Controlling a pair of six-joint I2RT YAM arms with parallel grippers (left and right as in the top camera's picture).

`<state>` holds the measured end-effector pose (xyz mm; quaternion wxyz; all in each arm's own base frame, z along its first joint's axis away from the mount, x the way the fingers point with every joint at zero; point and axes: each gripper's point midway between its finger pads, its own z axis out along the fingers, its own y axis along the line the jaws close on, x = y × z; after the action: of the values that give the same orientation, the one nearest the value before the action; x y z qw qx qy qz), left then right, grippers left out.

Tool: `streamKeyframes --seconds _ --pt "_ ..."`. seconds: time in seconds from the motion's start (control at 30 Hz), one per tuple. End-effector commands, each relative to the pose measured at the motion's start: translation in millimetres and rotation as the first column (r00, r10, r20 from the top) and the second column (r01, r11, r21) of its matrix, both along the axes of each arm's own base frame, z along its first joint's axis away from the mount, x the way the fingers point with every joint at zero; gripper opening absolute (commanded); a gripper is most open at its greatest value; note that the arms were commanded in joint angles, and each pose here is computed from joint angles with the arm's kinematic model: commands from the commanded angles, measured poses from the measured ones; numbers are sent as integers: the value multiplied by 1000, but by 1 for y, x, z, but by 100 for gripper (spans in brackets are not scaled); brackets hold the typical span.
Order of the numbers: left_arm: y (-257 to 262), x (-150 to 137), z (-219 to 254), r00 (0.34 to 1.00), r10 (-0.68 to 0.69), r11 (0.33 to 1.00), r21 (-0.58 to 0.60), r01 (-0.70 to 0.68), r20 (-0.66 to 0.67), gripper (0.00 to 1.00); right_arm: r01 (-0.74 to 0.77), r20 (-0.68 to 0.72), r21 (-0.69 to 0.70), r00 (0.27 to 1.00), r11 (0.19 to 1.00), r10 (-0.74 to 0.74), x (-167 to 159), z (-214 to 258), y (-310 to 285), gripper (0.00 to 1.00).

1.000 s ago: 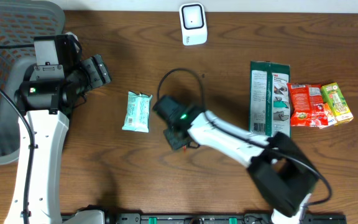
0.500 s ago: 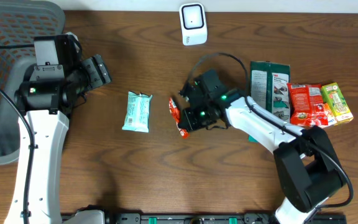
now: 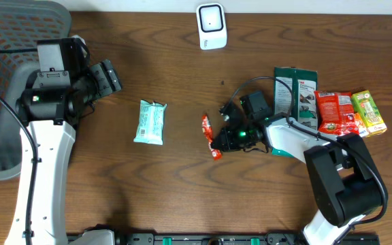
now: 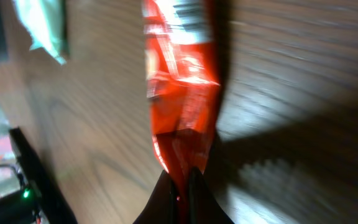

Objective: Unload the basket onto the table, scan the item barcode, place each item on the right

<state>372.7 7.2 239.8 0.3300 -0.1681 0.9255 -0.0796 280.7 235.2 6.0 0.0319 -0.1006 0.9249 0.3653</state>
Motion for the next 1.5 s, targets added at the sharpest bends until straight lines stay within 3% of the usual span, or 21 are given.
streamKeyframes --seconds 0.0,0.07,0.13,0.27,0.4,0.77,1.07,1.3,1.47 --pt "4 2 3 1000 14 1000 9 -14 6 85 77 0 -108 997 991 -78 5 -17 -20 1" --pt "4 2 3 1000 14 1000 9 -14 6 85 82 4 -122 997 989 -82 5 -19 -22 1" --pt "4 2 3 1000 14 1000 9 -14 6 85 86 7 -134 996 987 -86 5 -20 -24 10" --pt "4 2 3 1000 14 1000 9 -14 6 85 95 14 -150 995 984 -94 7 -22 -27 15" --pt "4 2 3 1000 14 1000 9 -14 6 85 96 14 -150 995 984 -95 7 -22 -27 28" --pt "4 2 3 1000 14 1000 9 -14 6 85 124 -18 -153 992 980 -128 8 -23 -38 24" --pt "4 2 3 1000 14 1000 9 -14 7 85 182 -58 -202 979 962 -198 9 -28 -64 34" --pt "4 2 3 1000 14 1000 9 -14 7 85 200 -50 -271 974 941 -221 9 -35 -77 35" --pt "4 2 3 1000 14 1000 9 -14 6 85 200 -45 -211 976 957 -214 18 -21 -70 27"
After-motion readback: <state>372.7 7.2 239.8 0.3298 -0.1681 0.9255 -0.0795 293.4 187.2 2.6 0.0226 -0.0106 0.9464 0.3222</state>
